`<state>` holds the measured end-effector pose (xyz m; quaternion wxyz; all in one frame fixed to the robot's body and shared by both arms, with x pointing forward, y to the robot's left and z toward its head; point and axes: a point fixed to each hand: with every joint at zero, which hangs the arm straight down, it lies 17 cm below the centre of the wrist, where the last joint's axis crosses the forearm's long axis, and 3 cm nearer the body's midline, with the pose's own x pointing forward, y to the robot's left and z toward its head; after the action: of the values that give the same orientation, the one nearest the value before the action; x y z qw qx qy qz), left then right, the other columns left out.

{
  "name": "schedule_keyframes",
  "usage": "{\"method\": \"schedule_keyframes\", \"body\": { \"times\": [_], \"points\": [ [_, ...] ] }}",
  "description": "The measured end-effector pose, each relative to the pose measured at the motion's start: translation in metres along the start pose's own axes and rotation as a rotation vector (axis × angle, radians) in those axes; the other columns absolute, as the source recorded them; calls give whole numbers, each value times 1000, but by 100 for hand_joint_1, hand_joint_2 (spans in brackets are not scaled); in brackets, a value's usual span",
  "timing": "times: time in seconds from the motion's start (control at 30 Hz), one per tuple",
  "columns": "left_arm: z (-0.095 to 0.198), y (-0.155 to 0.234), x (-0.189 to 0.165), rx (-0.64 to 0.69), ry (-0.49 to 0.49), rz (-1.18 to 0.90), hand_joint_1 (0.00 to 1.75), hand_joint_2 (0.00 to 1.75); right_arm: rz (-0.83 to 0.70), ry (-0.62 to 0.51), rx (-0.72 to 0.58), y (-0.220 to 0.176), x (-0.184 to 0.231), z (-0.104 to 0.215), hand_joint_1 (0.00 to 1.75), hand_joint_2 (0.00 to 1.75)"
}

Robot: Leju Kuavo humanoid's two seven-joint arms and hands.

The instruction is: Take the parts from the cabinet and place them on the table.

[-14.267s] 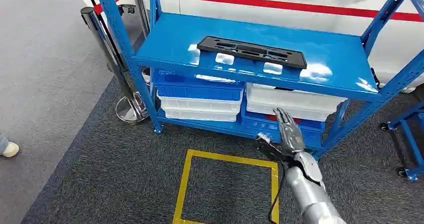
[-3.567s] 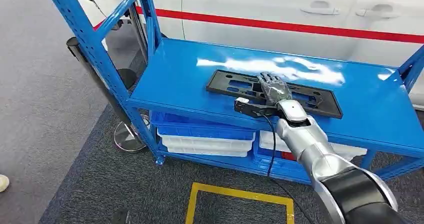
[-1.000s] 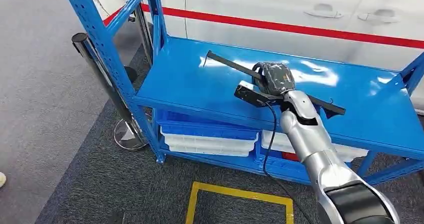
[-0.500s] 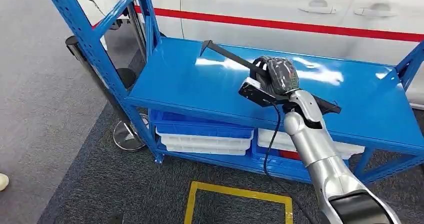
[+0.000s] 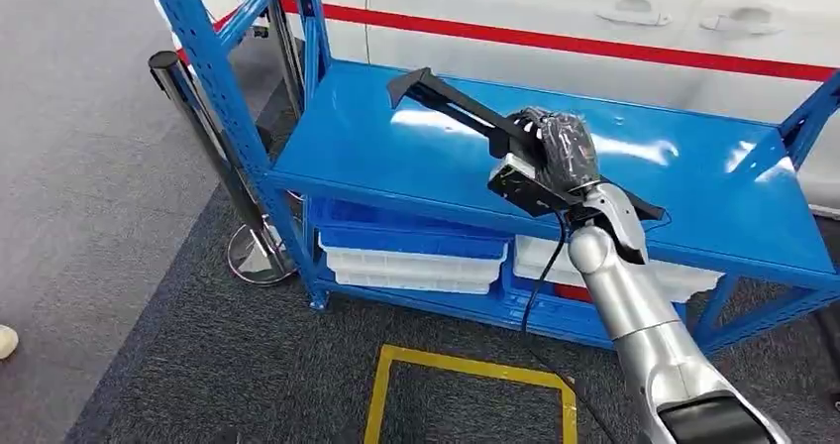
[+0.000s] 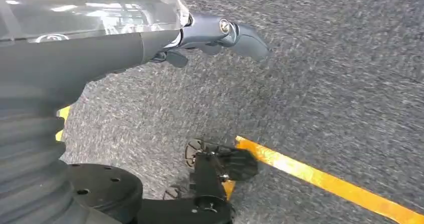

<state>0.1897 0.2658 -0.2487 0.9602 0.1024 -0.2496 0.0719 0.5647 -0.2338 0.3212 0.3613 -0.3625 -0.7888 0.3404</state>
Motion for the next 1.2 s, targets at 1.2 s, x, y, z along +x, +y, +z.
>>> {"method": "schedule_keyframes", "body": {
  "times": [1.2],
  "points": [
    [0,-3,2,-6,7,0,0,175,-554,-87,21,-20,19,7,175,175]
  ]
}}
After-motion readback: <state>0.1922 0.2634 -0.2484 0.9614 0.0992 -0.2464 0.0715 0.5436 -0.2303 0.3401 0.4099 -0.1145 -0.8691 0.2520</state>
